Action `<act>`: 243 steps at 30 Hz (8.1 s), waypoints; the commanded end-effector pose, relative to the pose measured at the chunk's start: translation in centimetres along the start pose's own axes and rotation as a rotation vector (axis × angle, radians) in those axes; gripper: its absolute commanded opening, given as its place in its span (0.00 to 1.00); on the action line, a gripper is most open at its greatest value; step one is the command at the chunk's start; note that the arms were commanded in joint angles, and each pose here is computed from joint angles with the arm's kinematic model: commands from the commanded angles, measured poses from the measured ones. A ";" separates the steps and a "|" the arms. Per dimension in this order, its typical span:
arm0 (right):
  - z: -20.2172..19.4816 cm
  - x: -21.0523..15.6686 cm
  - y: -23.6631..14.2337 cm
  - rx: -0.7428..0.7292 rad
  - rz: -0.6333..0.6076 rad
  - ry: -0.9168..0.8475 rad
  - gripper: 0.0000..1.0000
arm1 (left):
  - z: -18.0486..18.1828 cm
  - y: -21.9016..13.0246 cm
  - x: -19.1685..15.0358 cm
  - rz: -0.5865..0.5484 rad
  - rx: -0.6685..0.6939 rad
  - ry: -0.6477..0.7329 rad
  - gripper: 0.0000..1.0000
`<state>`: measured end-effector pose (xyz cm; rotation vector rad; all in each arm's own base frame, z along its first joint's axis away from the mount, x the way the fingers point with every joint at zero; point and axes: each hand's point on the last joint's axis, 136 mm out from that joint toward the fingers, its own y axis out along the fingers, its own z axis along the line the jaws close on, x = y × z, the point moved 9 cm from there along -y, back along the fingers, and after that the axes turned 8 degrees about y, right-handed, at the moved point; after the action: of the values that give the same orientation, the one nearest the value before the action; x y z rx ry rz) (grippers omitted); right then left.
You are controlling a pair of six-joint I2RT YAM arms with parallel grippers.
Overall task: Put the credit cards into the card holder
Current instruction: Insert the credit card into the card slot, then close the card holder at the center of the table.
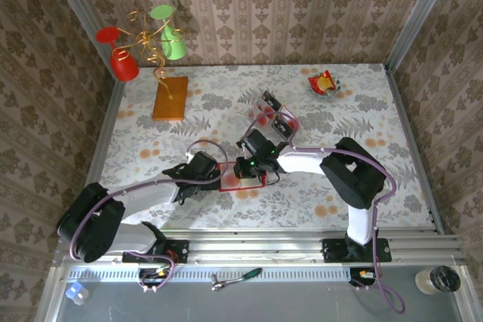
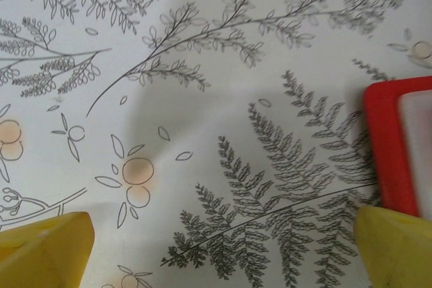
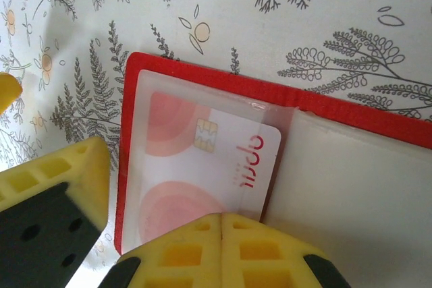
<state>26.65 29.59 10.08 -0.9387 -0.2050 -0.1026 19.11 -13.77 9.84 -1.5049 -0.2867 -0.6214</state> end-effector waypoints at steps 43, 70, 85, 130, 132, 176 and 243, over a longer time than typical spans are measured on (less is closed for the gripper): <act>1.4 1.5 -2.5 -0.027 -0.024 -0.031 0.01 | -0.4 1.5 -0.4 0.032 -0.021 0.024 1.00; -0.9 -0.5 1.2 -0.116 0.079 -0.028 0.00 | -0.5 1.6 -0.2 0.029 -0.027 0.026 1.00; 0.4 -1.1 2.2 -0.078 0.110 -0.023 0.00 | -0.6 1.6 -0.2 0.028 -0.033 0.023 1.00; -6.0 0.4 -5.7 -0.260 -0.092 0.029 0.55 | -2.1 -1.9 6.5 -0.130 -0.273 0.004 1.00; -6.1 0.3 -5.5 -0.264 -0.088 0.028 0.46 | -2.4 -1.4 7.0 -0.134 -0.324 -0.003 1.00; -6.9 -0.3 -4.2 -0.222 -0.080 0.080 0.00 | -4.1 0.8 5.5 -0.061 -0.547 -0.083 1.00; -9.3 -1.4 -13.8 -0.092 -0.277 0.227 0.37 | -11.6 -0.7 4.0 -0.149 -0.641 -0.243 1.00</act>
<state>24.59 13.98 14.89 -0.9976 -0.1187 -0.4962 19.85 -26.37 11.80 -2.2585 -0.4491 -0.7180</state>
